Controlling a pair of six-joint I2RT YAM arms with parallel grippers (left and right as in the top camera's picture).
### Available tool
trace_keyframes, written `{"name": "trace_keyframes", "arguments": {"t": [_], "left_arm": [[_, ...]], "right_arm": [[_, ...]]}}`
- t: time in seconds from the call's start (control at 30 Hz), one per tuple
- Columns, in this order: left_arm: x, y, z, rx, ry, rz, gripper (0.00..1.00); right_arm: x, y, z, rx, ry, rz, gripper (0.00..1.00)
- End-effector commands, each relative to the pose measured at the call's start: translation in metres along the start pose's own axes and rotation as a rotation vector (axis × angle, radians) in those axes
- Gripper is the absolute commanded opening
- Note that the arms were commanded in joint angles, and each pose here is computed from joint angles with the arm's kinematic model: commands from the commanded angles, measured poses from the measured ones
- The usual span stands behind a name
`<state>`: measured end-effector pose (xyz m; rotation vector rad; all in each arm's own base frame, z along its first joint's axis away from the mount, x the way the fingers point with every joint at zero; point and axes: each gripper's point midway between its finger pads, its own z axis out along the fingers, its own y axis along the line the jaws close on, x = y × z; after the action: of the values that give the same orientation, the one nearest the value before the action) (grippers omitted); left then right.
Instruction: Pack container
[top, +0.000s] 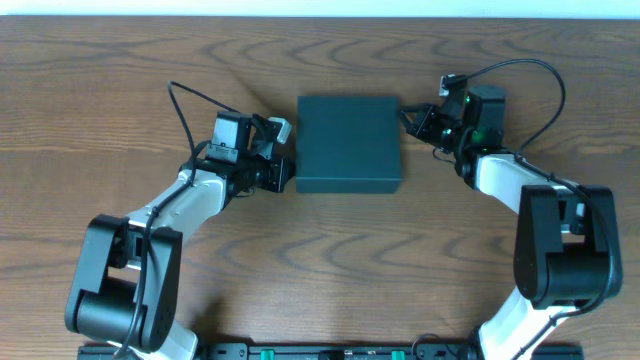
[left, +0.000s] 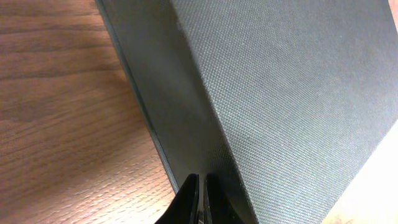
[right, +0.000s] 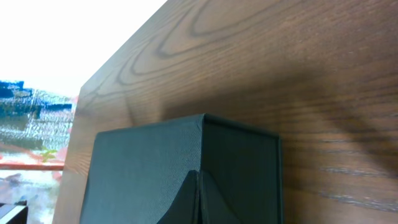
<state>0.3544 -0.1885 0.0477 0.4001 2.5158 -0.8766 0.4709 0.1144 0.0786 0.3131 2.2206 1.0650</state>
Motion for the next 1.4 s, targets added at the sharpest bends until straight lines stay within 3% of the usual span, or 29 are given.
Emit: {"name": "trace_keyframes", "arguments": {"t": [0.0,0.1,0.27,0.37,0.47,0.67,0.83,0.97,1.1,1.27,1.37], "left_arm": [[0.000,-0.011,0.005,0.033,0.010,0.013,0.06],[0.001,-0.012,0.006,0.028,0.014,0.020,0.06],[-0.006,0.025,-0.001,-0.130,-0.022,-0.006,0.06],[-0.013,0.044,-0.012,-0.176,-0.053,-0.032,0.06],[-0.027,0.057,-0.028,-0.258,-0.097,0.022,0.06],[-0.096,0.048,-0.110,-0.490,-0.317,0.185,0.06],[-0.121,0.002,-0.206,-0.491,-0.568,0.171,0.06],[-0.104,-0.044,-0.266,-0.472,-0.673,0.217,0.06],[-0.054,-0.083,-0.313,-0.465,-0.718,0.239,0.06],[-0.005,-0.113,-0.352,-0.459,-0.807,0.267,0.06],[0.020,-0.112,-0.353,-0.471,-0.784,0.253,0.07]], "right_arm": [[-0.001,-0.003,0.003,0.015,-0.002,-0.018,0.01],[-0.001,-0.003,0.003,0.015,-0.002,-0.018,0.01],[-0.002,-0.001,0.002,0.000,-0.002,-0.025,0.01],[-0.017,0.011,-0.003,-0.057,-0.023,-0.109,0.02],[-0.040,0.016,-0.015,0.000,-0.025,-0.228,0.02],[-0.090,0.016,-0.088,0.445,0.062,-0.613,0.02],[-0.111,0.062,-0.167,0.502,-0.047,-0.690,0.02],[-0.096,0.104,-0.227,0.513,-0.097,-0.815,0.02],[-0.061,0.138,-0.286,0.540,-0.148,-0.902,0.02],[-0.024,0.159,-0.336,0.547,-0.319,-0.854,0.02],[0.002,0.152,-0.344,0.525,-0.364,-0.788,0.02]]}}
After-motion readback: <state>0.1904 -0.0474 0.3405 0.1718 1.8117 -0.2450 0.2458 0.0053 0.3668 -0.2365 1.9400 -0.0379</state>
